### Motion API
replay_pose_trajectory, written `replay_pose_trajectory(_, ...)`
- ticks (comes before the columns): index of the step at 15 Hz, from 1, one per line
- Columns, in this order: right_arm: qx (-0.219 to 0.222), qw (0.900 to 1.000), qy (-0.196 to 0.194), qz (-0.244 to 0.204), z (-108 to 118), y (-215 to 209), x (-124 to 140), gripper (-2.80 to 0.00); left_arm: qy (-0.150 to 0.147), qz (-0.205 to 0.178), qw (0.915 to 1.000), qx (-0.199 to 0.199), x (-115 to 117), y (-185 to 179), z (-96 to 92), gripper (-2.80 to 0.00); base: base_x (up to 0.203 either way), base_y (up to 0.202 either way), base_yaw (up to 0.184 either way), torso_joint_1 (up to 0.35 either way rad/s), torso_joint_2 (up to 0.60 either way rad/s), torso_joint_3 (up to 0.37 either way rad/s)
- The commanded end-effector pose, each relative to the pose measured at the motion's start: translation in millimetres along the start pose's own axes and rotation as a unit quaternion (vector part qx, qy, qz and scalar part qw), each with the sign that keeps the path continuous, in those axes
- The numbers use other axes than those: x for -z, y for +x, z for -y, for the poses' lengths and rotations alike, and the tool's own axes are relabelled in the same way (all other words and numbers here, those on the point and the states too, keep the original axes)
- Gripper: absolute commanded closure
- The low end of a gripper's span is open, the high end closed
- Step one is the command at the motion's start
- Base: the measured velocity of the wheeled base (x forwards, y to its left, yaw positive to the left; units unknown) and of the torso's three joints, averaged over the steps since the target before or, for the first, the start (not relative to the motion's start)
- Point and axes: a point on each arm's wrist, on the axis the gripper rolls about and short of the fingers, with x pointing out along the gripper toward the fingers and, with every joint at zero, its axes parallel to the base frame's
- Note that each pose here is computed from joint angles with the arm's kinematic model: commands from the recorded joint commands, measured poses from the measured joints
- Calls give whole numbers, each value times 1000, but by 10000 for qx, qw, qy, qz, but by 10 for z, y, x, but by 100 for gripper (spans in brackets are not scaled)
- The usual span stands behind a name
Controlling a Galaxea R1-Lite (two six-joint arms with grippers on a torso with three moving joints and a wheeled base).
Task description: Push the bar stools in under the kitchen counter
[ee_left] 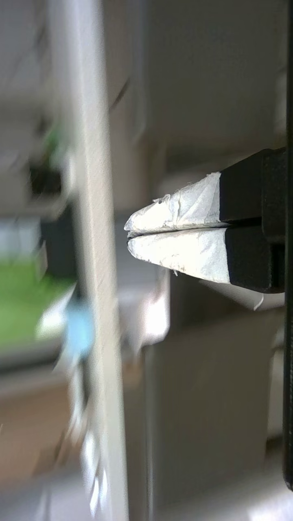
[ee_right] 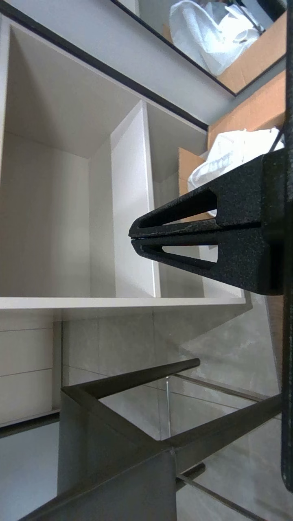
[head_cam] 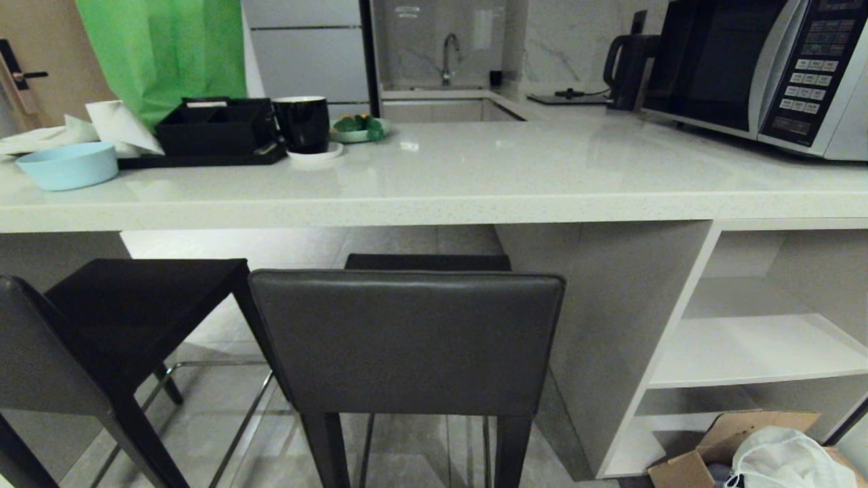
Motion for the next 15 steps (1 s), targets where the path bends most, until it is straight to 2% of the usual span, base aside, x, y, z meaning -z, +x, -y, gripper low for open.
replay_pose_trajectory(1, 1, 10000, -2, -73, -6, 17, 33, 0, -7, -406, 9988, 292, 72, -218, 11, 0, 0, 0, 0, 0, 0, 0)
replay_pose_trajectory(2, -15, 9998, -37, -176, -16, 44, 84, 0, -1, -569, 9978, 354, 227, -259, 33, 0, 0, 0, 0, 0, 0, 0)
replay_pose_trajectory(3, -66, 9994, -72, -328, -33, 82, 161, 0, -7, -922, 9948, 426, 467, -254, 69, 0, 0, 0, 0, 0, 0, 0)
replay_pose_trajectory(5, -373, 9968, -77, -703, -90, 189, 396, 0, -45, -1373, 9880, 709, 866, -242, 137, 0, 0, 0, 0, 0, 0, 0)
replay_pose_trajectory(6, -450, 9958, -52, -792, -118, 254, 522, 0, -124, -1301, 9850, 1129, 938, -241, 166, 0, 0, 0, 0, 0, 0, 0)
replay_pose_trajectory(7, -515, 9961, -43, -716, -145, 323, 632, 0, -163, -1275, 9829, 1318, 937, -247, 174, 0, 0, 0, 0, 0, 0, 0)
replay_pose_trajectory(8, -655, 9969, -7, -426, -165, 370, 663, 0, -192, -1408, 9808, 1334, 936, -259, 173, 0, 0, 0, 0, 0, 0, 0)
replay_pose_trajectory(9, -952, 9949, -22, -333, -193, 406, 744, 0, -325, -1599, 9792, 1206, 950, -271, 169, 0, 0, 0, 0, 0, 0, 0)
replay_pose_trajectory(11, -1167, 9927, -165, -244, -205, 412, 753, 0, -208, -1899, 9803, 504, 1036, -278, 148, 0, 0, 0, 0, 0, 0, 0)
replay_pose_trajectory(12, -1168, 9928, -104, -250, -204, 412, 753, 0, -202, -1913, 9800, 512, 1096, -273, 157, 0, 0, 0, 0, 0, 0, 0)
replay_pose_trajectory(13, -1157, 9929, 24, -265, -204, 412, 753, 0, -296, -1746, 9830, 491, 1089, -258, 157, 0, 0, 0, 0, 0, 0, 0)
replay_pose_trajectory(15, -921, 9947, 348, -310, -195, 415, 754, 0, -589, -1685, 9832, 383, 1087, -251, 154, 0, 0, 0, 0, 0, 0, 0)
